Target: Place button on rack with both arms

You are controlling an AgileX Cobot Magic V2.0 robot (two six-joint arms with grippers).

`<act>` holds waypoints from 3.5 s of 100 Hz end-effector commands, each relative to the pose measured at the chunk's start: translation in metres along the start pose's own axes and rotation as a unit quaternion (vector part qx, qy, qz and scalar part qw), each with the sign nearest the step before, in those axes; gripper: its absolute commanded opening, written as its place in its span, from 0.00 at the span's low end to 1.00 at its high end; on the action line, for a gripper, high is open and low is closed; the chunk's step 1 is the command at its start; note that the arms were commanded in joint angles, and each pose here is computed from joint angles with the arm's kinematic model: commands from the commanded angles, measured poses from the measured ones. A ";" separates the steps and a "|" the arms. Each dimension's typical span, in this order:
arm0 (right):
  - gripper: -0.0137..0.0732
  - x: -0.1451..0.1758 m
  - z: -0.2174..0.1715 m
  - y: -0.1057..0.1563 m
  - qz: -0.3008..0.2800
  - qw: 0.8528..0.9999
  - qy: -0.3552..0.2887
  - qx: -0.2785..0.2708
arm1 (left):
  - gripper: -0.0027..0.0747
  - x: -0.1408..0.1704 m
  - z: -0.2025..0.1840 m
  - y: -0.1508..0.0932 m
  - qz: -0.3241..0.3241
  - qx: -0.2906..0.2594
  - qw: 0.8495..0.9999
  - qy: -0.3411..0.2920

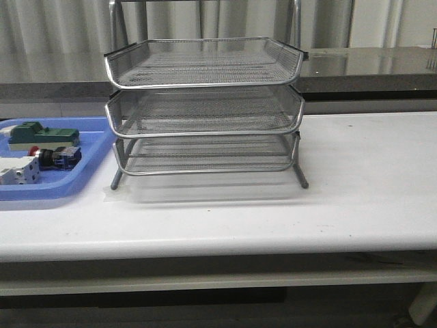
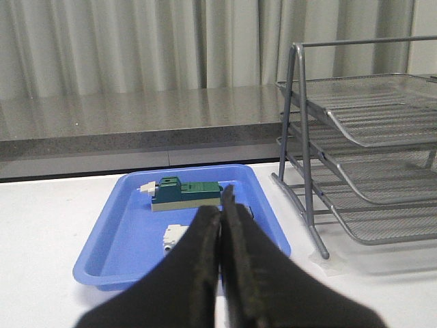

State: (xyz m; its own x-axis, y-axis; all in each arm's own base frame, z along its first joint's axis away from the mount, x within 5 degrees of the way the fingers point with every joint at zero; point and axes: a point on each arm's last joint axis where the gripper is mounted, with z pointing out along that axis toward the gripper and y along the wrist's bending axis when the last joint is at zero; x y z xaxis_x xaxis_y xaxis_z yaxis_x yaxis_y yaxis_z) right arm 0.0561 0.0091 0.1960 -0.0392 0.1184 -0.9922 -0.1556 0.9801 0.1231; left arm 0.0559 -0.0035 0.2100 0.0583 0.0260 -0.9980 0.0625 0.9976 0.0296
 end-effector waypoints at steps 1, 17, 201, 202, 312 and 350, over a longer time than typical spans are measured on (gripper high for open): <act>0.09 -0.014 -0.003 0.001 -0.008 0.998 -0.059 -0.004 | 0.04 0.006 -0.002 -0.001 -0.009 0.003 0.999 -0.035; 0.09 -0.014 -0.003 0.001 -0.008 0.998 -0.059 -0.004 | 0.04 0.006 -0.002 -0.001 -0.009 0.003 0.999 -0.035; 0.09 -0.131 0.039 0.022 0.050 0.971 0.233 0.006 | 0.04 0.006 -0.002 -0.001 -0.009 0.003 0.999 -0.035; 0.09 -0.131 0.041 0.022 0.050 0.969 0.241 0.007 | 0.04 0.006 -0.002 -0.001 -0.009 0.003 0.999 -0.035; 0.69 -0.115 0.112 0.038 0.208 0.934 0.287 -0.044 | 0.04 0.006 -0.002 -0.001 -0.009 0.003 0.999 -0.035; 0.69 -0.076 0.181 0.043 0.276 0.909 0.300 -0.082 | 0.04 0.006 -0.002 -0.001 -0.009 0.003 0.999 -0.035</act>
State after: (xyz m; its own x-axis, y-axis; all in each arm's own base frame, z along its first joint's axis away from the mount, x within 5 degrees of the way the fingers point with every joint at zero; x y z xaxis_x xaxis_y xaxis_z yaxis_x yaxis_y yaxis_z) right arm 0.2133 0.0695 0.2658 -0.7356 0.3832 -0.5586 -0.0656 0.7804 0.6218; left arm 0.0559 -0.0035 0.2100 0.0583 0.0260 -0.9980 0.0625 0.9976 0.0296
